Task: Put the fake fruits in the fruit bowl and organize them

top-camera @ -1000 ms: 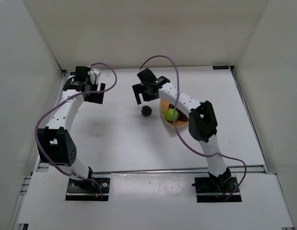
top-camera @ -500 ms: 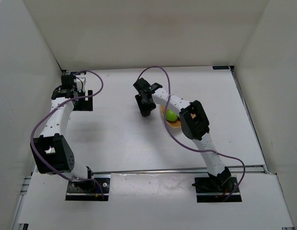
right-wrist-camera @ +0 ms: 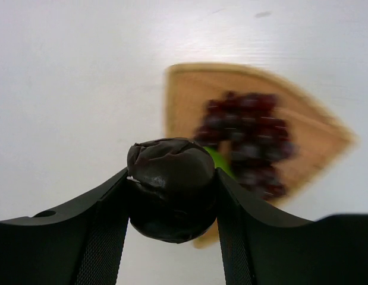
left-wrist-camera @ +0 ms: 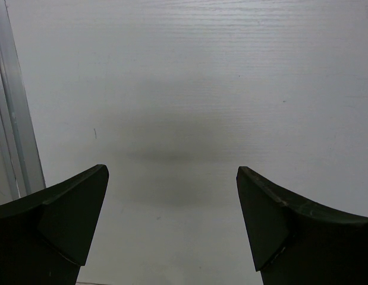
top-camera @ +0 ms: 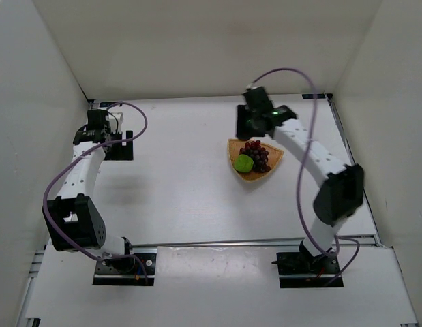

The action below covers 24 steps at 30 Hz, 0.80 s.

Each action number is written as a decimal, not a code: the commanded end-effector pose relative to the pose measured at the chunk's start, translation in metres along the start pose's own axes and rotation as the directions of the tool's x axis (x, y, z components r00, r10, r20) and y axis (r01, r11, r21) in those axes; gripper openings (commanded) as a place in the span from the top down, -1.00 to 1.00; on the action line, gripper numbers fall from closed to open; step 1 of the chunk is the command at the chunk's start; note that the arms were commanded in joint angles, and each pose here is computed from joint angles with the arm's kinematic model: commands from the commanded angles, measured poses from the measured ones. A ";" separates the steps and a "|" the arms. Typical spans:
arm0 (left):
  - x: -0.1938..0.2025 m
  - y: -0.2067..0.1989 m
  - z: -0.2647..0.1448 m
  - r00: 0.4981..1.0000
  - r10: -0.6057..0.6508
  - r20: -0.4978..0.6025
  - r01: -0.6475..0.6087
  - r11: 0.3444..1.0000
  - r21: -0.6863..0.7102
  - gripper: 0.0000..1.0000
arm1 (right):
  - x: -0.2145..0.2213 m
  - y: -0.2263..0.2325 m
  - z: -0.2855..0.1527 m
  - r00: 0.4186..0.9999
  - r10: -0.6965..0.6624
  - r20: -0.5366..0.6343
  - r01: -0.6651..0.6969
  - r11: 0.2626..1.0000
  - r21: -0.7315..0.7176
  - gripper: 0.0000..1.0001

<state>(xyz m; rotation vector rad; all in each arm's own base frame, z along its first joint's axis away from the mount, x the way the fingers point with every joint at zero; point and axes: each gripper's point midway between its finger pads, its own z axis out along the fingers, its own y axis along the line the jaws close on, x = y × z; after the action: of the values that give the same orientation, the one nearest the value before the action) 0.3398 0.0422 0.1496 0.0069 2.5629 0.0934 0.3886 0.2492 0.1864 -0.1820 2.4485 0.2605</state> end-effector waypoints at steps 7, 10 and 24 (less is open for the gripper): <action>-0.006 -0.005 -0.015 0.998 -0.013 0.061 0.011 1.000 0.029 -1.00 | 0.033 -0.154 0.006 0.957 0.286 -0.044 -0.268 0.932 0.244 0.62; -0.004 -0.007 -0.015 0.999 -0.013 0.052 0.011 0.999 0.040 -1.00 | 0.042 -0.162 0.029 0.948 0.299 -0.108 -0.269 0.935 0.231 0.62; -0.001 -0.007 -0.019 0.999 -0.004 0.044 0.002 0.999 0.040 -1.00 | 0.053 -0.165 0.040 0.941 0.289 -0.177 -0.239 0.936 0.257 -0.75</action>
<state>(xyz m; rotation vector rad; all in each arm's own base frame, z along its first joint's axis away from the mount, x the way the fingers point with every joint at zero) 0.3363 0.0374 0.1505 0.0148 2.5603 0.0619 0.4050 0.0918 0.0756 0.2721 2.7261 0.0335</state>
